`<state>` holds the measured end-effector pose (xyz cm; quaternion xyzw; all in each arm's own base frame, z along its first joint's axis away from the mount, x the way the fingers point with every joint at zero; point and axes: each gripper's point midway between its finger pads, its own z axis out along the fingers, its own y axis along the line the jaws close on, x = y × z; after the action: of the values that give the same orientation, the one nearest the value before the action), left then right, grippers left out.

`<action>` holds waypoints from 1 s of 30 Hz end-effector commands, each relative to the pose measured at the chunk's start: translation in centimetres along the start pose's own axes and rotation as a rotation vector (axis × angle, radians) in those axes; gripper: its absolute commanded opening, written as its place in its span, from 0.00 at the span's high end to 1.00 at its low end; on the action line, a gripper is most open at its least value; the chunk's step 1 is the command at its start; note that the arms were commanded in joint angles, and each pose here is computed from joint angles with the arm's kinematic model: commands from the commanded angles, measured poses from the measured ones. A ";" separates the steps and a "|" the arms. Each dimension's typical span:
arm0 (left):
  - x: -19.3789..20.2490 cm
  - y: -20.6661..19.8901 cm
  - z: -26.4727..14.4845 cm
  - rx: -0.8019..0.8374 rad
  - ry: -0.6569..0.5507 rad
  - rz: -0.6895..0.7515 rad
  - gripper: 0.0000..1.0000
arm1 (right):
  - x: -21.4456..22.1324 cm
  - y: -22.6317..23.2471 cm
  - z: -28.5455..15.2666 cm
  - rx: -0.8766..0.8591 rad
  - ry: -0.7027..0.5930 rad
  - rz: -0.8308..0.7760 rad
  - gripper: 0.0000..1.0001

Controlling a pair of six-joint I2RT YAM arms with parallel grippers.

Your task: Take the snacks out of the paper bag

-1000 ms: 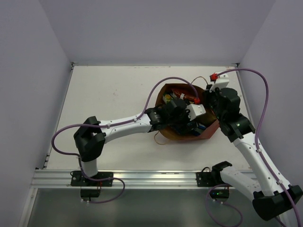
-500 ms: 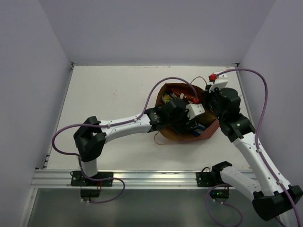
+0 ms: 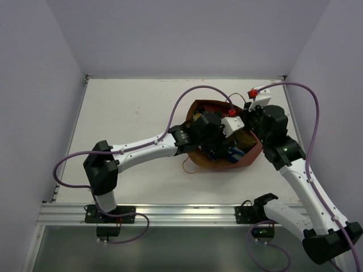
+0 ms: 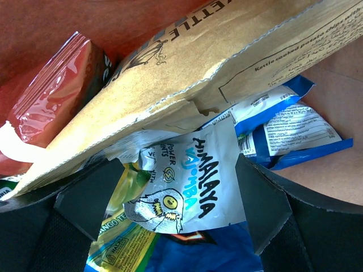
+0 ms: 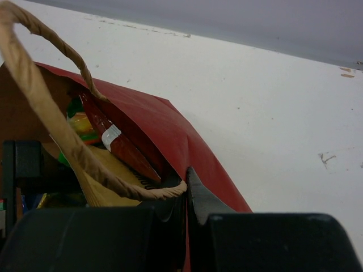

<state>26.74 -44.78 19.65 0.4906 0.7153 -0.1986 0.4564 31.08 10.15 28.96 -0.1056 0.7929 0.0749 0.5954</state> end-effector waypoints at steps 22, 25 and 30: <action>3.8 0.4 2.9 -0.028 0.155 -0.033 0.02 | -2.1 3.8 -0.7 -0.185 -0.034 0.032 1.00; 4.5 1.1 3.8 -0.065 0.163 -0.047 0.08 | -1.9 4.0 -0.7 -0.195 -0.027 0.030 1.00; 4.0 1.4 4.6 -0.074 0.138 -0.061 0.30 | -2.1 4.1 -1.0 -0.203 -0.036 0.029 1.00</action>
<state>28.07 -44.69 15.89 0.4869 0.7502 -0.1770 0.4109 31.75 8.73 28.42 -0.0956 0.8030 0.0457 0.5864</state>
